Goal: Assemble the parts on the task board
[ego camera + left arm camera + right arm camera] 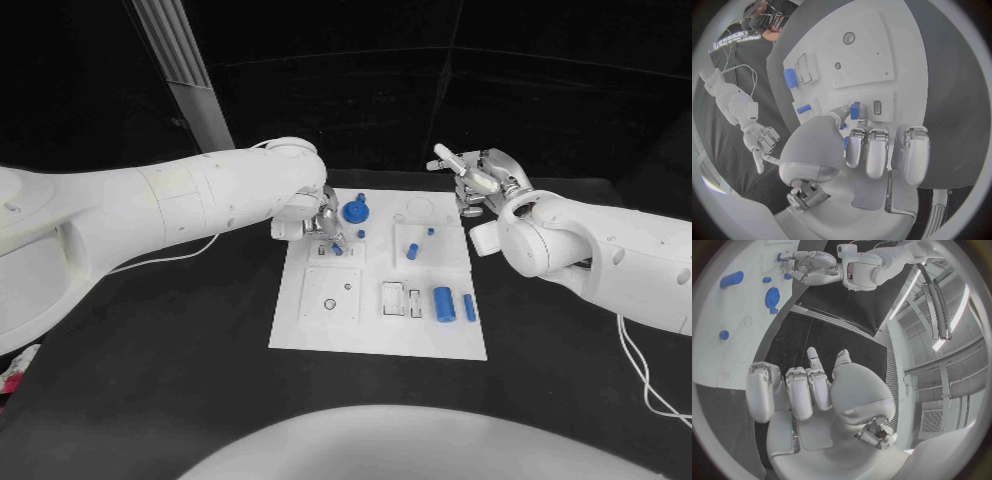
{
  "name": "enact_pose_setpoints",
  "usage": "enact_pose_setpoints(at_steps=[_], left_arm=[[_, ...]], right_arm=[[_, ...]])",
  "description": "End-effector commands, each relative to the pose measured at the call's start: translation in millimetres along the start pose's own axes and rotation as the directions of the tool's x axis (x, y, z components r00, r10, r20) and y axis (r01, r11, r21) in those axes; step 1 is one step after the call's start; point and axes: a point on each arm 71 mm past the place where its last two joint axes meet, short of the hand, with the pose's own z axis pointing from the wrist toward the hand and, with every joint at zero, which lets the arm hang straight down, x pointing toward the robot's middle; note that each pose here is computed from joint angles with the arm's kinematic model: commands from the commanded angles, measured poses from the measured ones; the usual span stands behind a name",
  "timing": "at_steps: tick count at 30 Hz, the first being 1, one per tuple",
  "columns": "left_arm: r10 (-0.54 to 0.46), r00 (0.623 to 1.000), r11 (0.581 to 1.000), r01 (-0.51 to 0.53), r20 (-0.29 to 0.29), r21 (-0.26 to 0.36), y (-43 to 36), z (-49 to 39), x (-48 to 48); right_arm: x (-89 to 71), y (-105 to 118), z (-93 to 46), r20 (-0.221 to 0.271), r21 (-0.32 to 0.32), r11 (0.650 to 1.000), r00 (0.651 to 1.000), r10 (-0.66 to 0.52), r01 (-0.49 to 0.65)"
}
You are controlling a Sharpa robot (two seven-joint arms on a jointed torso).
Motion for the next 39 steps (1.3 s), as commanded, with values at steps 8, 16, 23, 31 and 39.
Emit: enact_pose_setpoints(at_steps=[8, 16, 23, 31, 39], left_arm=[[0.015, 1.0, 1.0, -0.015, -0.009, -0.006, 0.0, -0.2, 0.8], [0.016, 1.0, 1.0, -0.016, -0.013, -0.009, 1.9, -0.1, 0.7], [0.019, 1.0, 1.0, -0.019, -0.018, -0.01, 2.3, 0.3, 1.2], [0.028, 0.999, 1.0, -0.028, -0.026, -0.009, -0.6, 0.9, 3.5], [0.031, 0.999, 0.999, -0.031, -0.031, -0.018, -0.1, 1.1, 4.6]], right_arm=[[0.2, 1.4, 0.2, 0.0, -0.005, 1.0, 1.0, 0.007, -0.007], [0.6, 1.6, 0.2, -0.002, -0.006, 1.0, 1.0, 0.007, -0.007], [0.7, 1.6, 0.1, -0.002, -0.006, 1.0, 1.0, 0.007, -0.008], [0.4, 1.5, 0.0, -0.002, -0.005, 1.0, 1.0, 0.008, -0.008], [0.6, 1.4, -0.1, -0.002, -0.004, 1.0, 1.0, 0.011, -0.011]])
